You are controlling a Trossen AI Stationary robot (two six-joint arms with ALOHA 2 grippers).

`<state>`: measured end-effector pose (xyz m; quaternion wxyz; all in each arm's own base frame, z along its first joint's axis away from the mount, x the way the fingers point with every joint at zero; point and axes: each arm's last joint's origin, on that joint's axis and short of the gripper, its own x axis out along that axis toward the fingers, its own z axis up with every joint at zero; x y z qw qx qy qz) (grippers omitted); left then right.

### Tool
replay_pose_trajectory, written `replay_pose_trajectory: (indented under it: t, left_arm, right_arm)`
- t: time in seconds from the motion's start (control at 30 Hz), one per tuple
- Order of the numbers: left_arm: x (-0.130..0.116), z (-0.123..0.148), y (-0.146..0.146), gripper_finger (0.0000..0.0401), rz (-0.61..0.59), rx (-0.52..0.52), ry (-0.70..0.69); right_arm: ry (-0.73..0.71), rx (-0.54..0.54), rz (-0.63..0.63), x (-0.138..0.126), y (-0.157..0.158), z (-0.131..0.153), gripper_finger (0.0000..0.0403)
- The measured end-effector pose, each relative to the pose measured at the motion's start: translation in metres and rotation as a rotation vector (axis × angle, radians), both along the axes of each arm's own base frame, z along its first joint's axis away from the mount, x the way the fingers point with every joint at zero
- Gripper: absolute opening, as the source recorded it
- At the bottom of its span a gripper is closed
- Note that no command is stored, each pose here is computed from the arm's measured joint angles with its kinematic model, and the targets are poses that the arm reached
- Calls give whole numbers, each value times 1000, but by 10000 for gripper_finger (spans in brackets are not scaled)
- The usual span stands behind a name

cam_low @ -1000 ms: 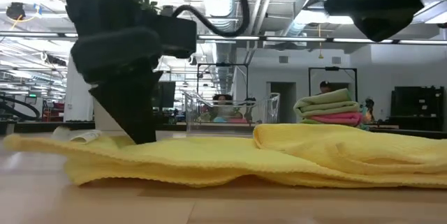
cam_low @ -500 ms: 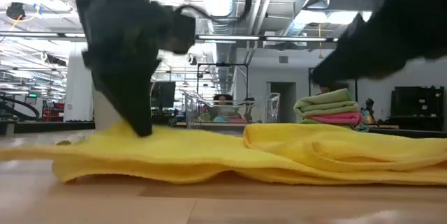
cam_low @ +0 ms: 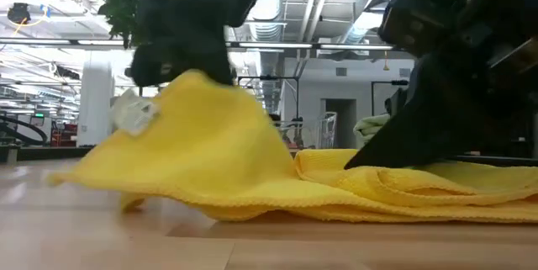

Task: Fold microfiber towels
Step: Fold the yellow microfiber towel

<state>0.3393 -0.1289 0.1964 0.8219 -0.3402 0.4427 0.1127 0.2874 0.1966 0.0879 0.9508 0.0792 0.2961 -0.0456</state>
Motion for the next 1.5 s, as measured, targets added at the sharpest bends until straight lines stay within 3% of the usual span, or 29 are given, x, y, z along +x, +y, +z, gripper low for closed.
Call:
replay_pose_trajectory:
  t: [0.23,0.43,0.57,0.77,1.03,1.5]
  left_arm:
    - [18,15,3,4,-9,-106,-200]
    - [22,17,9,4,51,-114,-235]
    - [24,17,14,4,72,-109,-237]
    - [30,13,15,4,92,-102,-264]
    - [37,7,14,4,88,-118,-299]
    - [58,-17,19,4,92,-185,-358]
  right_arm:
    - [7,24,-11,5,-6,0,101]
    - [8,27,-15,6,-8,1,101]
    - [-42,52,11,0,0,24,101]
    - [-78,-17,-13,-26,14,53,101]
    - [90,-39,-192,-51,13,22,101]
    - [133,-5,-187,-40,9,5,101]
